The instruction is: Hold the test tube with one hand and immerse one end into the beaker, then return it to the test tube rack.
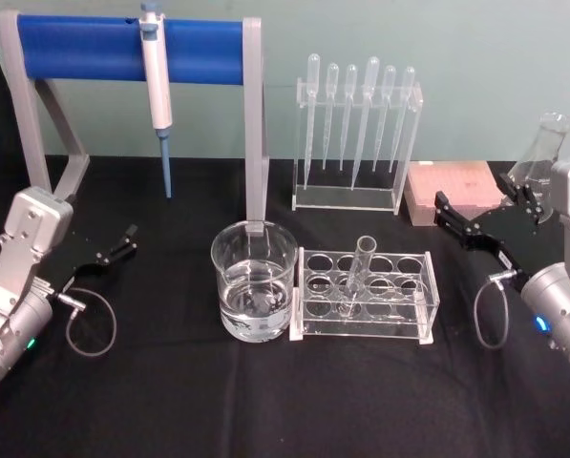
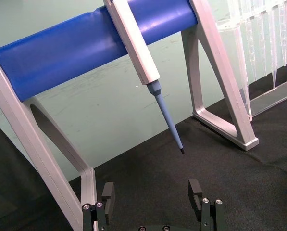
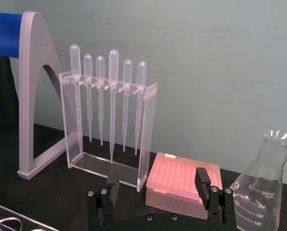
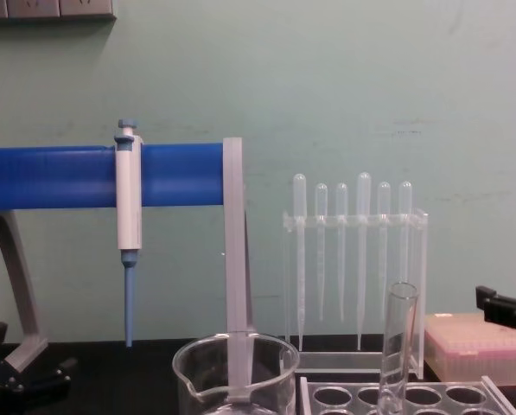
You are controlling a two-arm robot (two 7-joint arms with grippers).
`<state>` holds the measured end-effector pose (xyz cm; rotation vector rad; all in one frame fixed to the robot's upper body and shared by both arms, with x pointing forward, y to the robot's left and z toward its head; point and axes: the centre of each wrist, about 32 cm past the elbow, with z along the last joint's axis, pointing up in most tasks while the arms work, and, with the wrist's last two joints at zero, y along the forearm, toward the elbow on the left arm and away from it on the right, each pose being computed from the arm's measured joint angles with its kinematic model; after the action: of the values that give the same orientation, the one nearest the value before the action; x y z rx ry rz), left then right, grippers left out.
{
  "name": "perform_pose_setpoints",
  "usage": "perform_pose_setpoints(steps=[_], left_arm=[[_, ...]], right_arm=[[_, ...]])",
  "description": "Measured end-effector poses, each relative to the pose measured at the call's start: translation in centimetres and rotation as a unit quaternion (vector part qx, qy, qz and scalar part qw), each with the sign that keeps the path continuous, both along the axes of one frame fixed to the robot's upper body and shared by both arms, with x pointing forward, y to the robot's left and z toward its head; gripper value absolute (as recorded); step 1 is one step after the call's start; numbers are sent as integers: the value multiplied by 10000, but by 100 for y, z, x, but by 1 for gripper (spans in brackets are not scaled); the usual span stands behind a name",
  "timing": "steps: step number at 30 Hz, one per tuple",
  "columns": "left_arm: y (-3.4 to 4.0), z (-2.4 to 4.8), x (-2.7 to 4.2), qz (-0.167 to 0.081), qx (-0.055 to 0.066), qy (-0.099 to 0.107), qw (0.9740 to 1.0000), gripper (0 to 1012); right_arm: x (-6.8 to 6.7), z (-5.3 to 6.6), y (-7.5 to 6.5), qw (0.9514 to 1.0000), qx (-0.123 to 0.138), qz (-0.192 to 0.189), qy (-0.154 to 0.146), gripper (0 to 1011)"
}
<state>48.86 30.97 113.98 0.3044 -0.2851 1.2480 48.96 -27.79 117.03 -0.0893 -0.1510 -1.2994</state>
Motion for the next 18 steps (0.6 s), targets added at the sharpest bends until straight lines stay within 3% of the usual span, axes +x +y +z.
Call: perform_pose_setpoints(steps=[6, 18], left_arm=[[0, 0, 0, 0, 0, 0, 10000, 1000], [0, 0, 0, 0, 0, 0, 10000, 1000]], right_arm=[[13, -55, 1, 9999, 41, 48, 79, 1002], [11, -50, 1, 10000, 31, 42, 69, 1002]])
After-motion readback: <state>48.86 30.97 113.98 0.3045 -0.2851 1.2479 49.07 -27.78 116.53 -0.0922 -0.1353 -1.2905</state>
